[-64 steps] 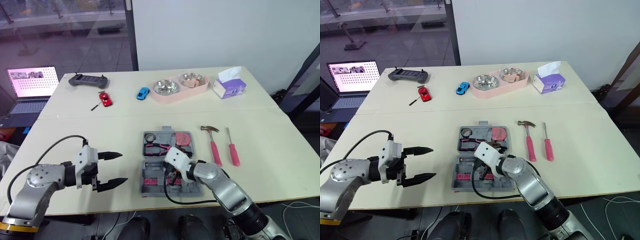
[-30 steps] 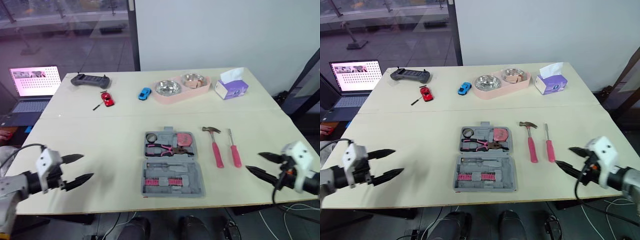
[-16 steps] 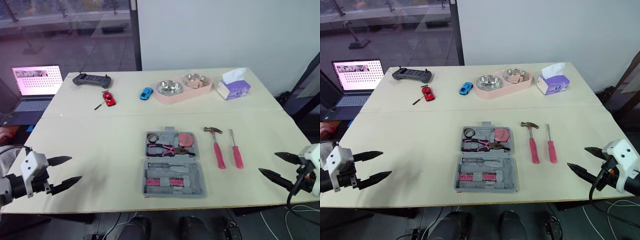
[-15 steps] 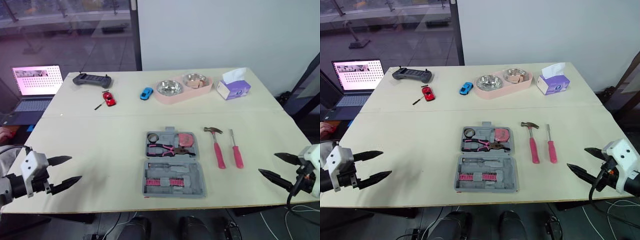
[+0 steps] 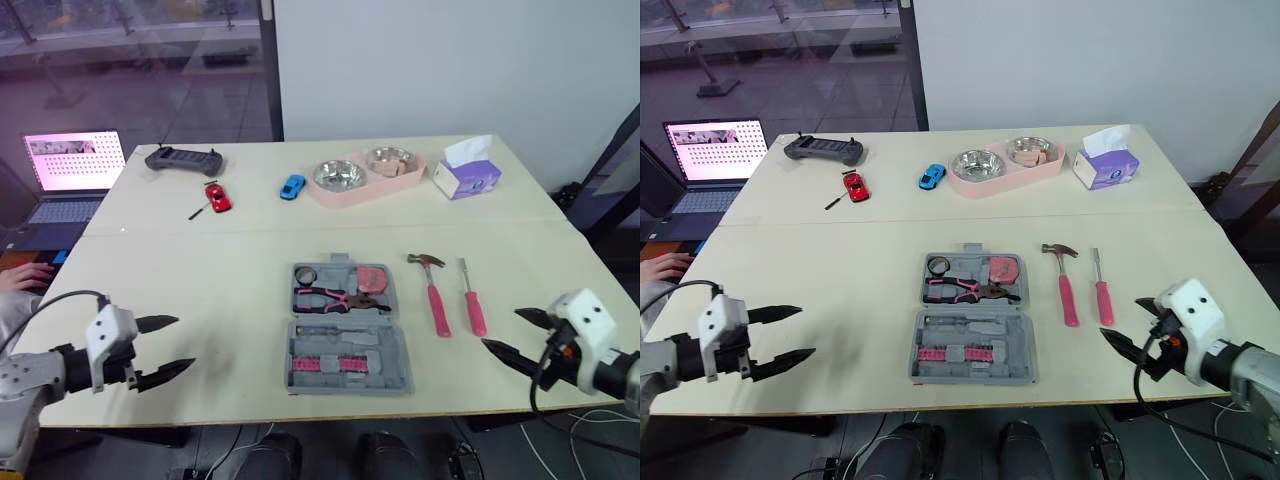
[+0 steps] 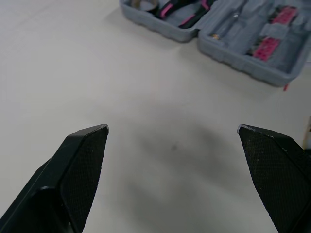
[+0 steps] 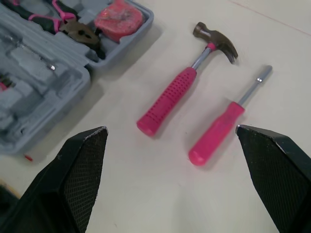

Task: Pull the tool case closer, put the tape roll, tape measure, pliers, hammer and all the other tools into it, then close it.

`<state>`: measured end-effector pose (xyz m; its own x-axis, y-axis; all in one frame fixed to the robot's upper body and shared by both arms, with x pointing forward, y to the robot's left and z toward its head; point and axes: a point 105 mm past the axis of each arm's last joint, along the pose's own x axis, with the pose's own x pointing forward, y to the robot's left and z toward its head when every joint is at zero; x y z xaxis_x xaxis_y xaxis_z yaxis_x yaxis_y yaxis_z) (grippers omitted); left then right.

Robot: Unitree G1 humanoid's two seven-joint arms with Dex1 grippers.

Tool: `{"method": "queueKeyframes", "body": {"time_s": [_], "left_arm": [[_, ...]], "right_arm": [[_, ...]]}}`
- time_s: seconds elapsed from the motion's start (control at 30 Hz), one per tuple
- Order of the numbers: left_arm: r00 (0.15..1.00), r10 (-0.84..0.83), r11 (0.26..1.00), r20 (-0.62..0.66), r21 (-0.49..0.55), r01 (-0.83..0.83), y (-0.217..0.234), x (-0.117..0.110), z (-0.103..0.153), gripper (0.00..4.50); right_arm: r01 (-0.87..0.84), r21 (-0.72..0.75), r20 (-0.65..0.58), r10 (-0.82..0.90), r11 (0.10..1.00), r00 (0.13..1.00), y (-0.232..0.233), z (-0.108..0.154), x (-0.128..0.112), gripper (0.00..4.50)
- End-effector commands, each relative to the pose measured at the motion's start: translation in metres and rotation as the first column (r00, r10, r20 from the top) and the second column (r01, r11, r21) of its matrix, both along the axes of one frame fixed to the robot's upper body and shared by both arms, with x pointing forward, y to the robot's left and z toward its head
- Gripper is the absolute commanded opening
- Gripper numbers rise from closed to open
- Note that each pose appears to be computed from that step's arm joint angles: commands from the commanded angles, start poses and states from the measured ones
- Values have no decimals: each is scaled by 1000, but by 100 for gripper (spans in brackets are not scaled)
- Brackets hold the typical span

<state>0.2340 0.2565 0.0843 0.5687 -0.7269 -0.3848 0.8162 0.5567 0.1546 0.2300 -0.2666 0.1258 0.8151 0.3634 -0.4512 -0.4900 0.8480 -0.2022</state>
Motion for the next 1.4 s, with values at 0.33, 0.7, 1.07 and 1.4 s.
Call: {"method": "queueKeyframes", "body": {"time_s": [0.33,0.7,1.07,1.4], "left_arm": [[985,-169,982,43,-83,172,-73,-1,17,450],[987,-145,984,66,-93,151,-79,2,16,450],[989,-133,985,69,-102,140,-83,0,13,450],[991,-114,988,71,-96,120,-80,0,12,450]], "right_arm": [[305,27,-44,-303,952,952,58,-13,86,445],[467,23,-157,-458,884,875,58,-44,124,445],[520,29,-210,-504,854,838,51,-63,157,445],[544,27,-293,-514,839,806,45,-85,159,54]]}}
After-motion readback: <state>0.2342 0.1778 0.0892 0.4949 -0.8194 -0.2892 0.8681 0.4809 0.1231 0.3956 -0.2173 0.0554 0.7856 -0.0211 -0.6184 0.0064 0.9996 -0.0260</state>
